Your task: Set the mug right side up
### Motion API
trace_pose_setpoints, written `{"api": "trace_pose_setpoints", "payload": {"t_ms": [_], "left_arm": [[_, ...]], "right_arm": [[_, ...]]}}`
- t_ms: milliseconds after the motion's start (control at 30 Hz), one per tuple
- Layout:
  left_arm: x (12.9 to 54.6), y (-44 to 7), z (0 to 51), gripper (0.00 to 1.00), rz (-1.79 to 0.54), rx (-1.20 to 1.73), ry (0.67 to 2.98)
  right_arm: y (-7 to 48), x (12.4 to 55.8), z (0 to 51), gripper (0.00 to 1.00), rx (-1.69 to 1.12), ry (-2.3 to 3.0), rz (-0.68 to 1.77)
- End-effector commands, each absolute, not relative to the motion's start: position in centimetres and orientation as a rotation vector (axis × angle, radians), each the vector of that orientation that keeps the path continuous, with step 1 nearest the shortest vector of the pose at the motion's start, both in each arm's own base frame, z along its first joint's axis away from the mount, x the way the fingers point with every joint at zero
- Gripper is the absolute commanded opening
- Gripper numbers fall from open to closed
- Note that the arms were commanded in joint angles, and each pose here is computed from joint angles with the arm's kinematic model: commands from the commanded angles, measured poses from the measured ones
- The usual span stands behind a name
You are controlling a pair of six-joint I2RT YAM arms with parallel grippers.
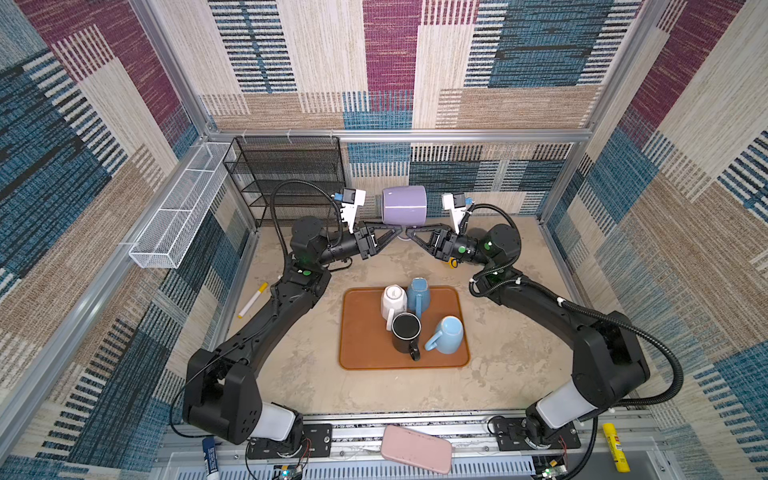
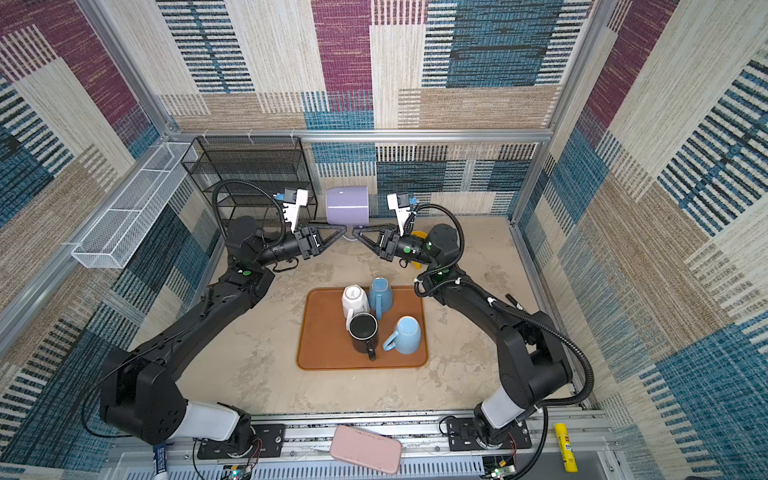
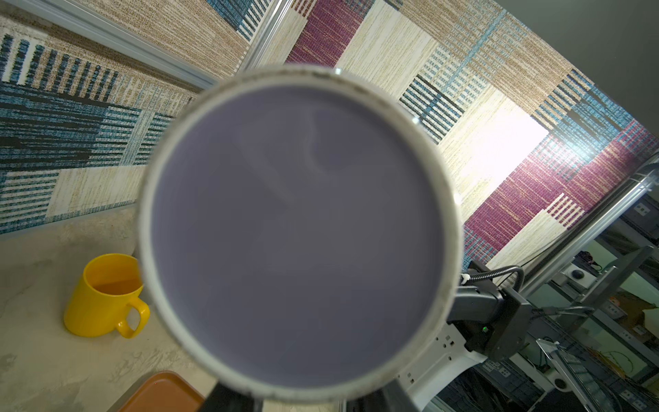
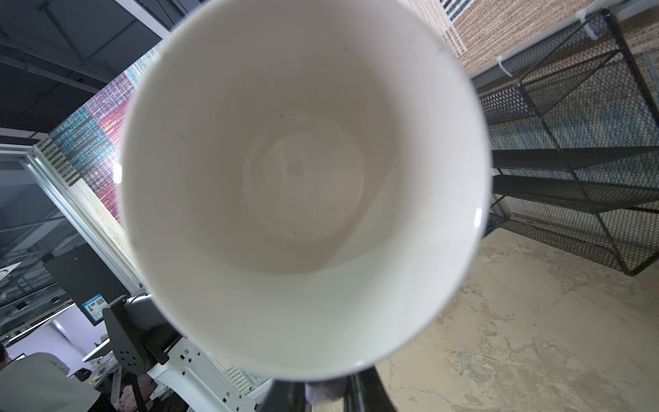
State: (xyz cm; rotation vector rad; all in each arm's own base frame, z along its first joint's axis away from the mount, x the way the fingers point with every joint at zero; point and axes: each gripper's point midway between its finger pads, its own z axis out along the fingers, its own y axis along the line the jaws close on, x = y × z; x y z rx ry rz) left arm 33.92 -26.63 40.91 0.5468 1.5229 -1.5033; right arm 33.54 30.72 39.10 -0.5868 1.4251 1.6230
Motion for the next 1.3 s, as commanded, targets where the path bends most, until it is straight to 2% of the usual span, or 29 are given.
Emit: {"api": "trace_pose_setpoints", "payload": {"t_ms": [0, 600, 1267], "left_arm": [[34.0, -26.1, 41.7, 0.37, -1.447, 0.555, 1.477], [33.8, -24.4, 38.9, 0.36, -1.269, 0.505, 1.658], [33.7, -23.9, 38.4, 0.35, -1.222, 0.495, 1.702]], "right_arm": [[30.8, 33.1, 38.9, 0.0, -0.625, 1.429, 1.593], [30.1, 36.3, 37.3, 0.0, -0.524, 1.597, 1.376], [28.7, 43.8, 29.5, 0.0, -0.306, 1.988, 0.997]]}}
